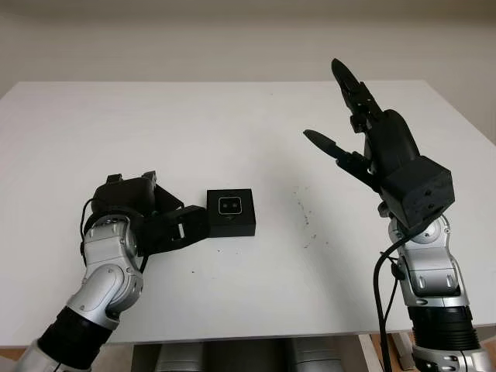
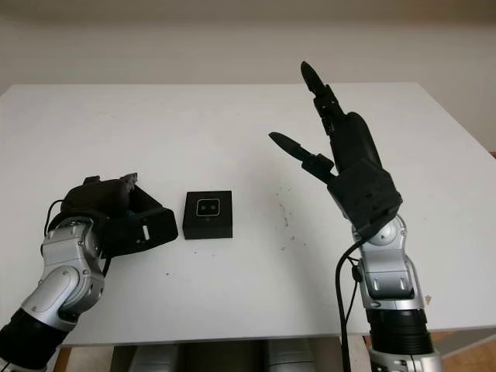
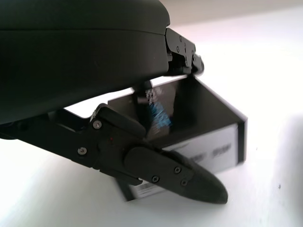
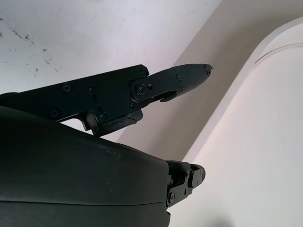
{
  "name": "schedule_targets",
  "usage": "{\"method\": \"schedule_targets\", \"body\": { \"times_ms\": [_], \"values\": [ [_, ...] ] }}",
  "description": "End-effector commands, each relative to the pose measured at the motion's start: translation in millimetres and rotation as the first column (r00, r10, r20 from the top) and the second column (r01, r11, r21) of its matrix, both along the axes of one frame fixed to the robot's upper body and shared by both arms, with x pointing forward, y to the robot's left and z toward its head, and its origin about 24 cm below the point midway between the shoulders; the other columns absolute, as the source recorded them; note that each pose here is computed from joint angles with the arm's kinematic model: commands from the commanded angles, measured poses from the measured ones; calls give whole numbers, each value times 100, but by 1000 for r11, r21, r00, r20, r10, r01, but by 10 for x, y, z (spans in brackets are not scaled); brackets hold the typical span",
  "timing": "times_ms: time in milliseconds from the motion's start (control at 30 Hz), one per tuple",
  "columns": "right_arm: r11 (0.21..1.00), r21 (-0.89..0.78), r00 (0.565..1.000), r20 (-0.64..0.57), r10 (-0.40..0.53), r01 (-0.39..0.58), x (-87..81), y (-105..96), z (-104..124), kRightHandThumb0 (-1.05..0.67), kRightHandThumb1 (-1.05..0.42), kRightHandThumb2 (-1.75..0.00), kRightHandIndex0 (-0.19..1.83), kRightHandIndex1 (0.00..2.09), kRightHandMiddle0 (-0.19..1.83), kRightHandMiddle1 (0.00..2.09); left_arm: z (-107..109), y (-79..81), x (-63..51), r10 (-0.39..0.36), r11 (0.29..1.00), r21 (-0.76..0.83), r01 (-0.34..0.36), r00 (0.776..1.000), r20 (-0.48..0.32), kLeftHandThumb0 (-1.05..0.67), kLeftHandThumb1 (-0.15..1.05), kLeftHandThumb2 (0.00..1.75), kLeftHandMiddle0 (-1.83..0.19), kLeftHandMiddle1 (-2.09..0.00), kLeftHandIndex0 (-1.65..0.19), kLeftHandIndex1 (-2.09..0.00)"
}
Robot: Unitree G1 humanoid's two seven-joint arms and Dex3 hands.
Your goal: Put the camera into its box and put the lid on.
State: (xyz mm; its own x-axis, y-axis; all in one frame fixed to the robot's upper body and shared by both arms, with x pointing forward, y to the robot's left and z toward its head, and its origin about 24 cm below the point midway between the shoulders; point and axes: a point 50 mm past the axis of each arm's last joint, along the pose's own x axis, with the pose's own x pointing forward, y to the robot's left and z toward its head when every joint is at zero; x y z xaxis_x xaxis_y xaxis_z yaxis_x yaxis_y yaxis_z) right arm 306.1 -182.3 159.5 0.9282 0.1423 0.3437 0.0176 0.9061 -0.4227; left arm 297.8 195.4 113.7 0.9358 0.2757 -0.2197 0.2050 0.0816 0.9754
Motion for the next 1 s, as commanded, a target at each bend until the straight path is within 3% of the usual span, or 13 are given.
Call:
{"method": "schedule_targets", "body": {
  "times_ms": [0,100,167,267,333,467,633,800,967],
  "values": [
    [1000,-7,1000,21,-8,8,-30,-3,44,-57,-105,-9,4,7,15,11,11,21,10,-12,1000,1,12,999,42,-26,90,5,-9,-196,-26,-70],
    [1000,-14,1000,18,-13,14,-38,5,37,-57,-105,-9,5,7,17,13,64,53,2,-52,998,-37,58,989,138,-17,92,6,-9,-208,2,-157],
    [1000,-14,1000,17,-11,11,-42,10,34,-57,-105,-9,5,7,18,13,112,78,2,-74,994,-62,85,983,170,-13,93,6,-7,-209,11,-183],
    [1000,-2,1000,14,-3,3,-43,15,31,-54,-105,-9,5,6,18,13,247,112,2,-109,985,-108,133,972,206,-9,96,6,-7,-183,-9,-151],
    [1000,-3,1000,9,-4,4,-44,15,27,-53,-105,-9,5,6,18,13,395,119,-11,-138,973,-146,178,958,251,-7,96,5,-10,-172,-16,-143],
    [1000,0,1000,-4,-9,9,-48,25,17,-53,-105,-9,4,6,18,13,625,113,-51,-170,952,-192,240,932,321,-6,97,5,-10,-167,-10,-158],
    [1000,7,1000,-20,-8,8,-54,33,-4,-54,-105,-10,3,5,18,13,825,118,-84,-222,936,-178,303,902,370,-8,97,5,-17,-155,-10,-153],
    [1000,9,1000,-17,-12,12,-55,44,-12,-55,-105,-11,3,5,17,12,1015,130,-71,-307,915,-148,376,884,352,-11,95,5,-22,-156,-16,-146],
    [999,13,1000,-9,-30,30,-38,70,-9,-55,-105,-10,3,5,17,11,1145,81,49,-407,868,-207,450,886,219,-14,92,5,-26,-145,-20,-146]
  ]
}}
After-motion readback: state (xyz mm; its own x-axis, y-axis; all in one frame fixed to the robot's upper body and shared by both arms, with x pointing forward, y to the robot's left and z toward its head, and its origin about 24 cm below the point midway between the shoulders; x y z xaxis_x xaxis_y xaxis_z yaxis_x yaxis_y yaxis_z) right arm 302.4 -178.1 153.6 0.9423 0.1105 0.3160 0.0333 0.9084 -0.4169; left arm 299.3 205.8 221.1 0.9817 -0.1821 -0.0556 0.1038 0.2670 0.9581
